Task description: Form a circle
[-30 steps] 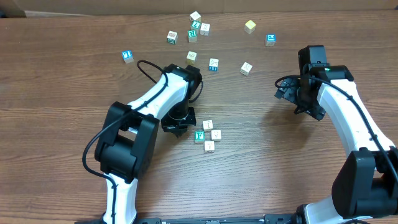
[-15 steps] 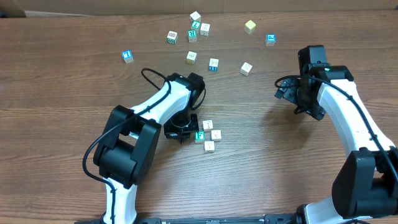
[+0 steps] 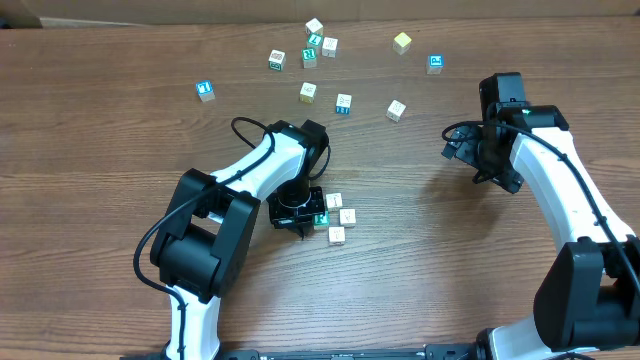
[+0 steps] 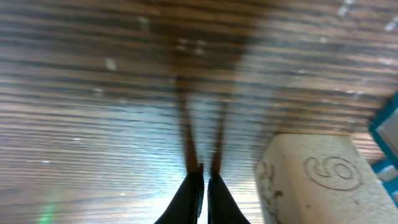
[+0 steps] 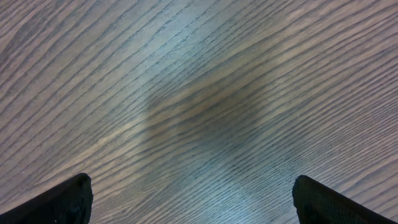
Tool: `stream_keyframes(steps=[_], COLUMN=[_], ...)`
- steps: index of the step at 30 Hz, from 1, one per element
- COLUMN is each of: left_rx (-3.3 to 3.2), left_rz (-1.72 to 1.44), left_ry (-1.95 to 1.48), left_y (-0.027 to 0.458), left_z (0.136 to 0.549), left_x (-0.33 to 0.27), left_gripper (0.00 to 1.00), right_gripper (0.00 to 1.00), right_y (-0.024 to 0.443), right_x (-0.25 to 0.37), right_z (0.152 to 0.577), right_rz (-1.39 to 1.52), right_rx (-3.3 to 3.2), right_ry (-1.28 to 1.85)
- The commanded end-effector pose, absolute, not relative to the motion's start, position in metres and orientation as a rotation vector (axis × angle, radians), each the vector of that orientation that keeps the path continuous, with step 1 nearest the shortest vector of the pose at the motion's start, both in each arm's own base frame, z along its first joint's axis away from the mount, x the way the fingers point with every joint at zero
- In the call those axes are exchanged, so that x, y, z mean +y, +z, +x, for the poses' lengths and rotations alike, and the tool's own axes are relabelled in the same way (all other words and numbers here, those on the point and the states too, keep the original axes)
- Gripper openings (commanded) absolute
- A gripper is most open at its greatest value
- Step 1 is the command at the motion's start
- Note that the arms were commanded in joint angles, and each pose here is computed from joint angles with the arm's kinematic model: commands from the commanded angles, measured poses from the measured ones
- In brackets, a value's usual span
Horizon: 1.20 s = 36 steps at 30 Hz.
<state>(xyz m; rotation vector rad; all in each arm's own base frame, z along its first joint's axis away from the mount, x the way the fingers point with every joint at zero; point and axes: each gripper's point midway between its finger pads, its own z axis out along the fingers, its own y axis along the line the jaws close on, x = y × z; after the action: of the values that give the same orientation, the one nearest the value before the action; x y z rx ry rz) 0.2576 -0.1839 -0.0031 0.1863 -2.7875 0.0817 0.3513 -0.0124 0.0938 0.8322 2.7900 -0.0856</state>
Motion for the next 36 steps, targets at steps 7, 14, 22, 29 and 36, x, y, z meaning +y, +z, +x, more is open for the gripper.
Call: stream_keyframes(steps=[7, 14, 22, 29, 36], left_rx=[-2.759, -2.778, -2.790, -2.791, -2.795], left_rz=[0.170, 0.167, 0.171, 0.214, 0.214], left_ry=[0.112, 0.110, 0.095, 0.097, 0.141], left_y=[-0.023, -0.024, -0.025, -0.026, -0.026], left_z=[0.253, 0.257, 0.260, 0.262, 0.264], left_x=[-0.188, -0.188, -0.185, -0.185, -0.190], left_gripper=[0.04, 0.04, 0.04, 0.04, 0.04], right_gripper=[1.00, 1.00, 1.00, 1.00, 1.00], right_y=[0.104, 0.104, 0.104, 0.104, 0.104], right_x=[-0.016, -0.016, -0.016, -0.016, -0.016], right_z=[0.355, 0.355, 0.355, 0.355, 0.355], right_rz=[0.833, 0.833, 0.833, 0.833, 0.833], right_rx=[2.754, 2.754, 2.754, 2.754, 2.754], right_ry=[-0.086, -0.085, -0.086, -0.086, -0.086])
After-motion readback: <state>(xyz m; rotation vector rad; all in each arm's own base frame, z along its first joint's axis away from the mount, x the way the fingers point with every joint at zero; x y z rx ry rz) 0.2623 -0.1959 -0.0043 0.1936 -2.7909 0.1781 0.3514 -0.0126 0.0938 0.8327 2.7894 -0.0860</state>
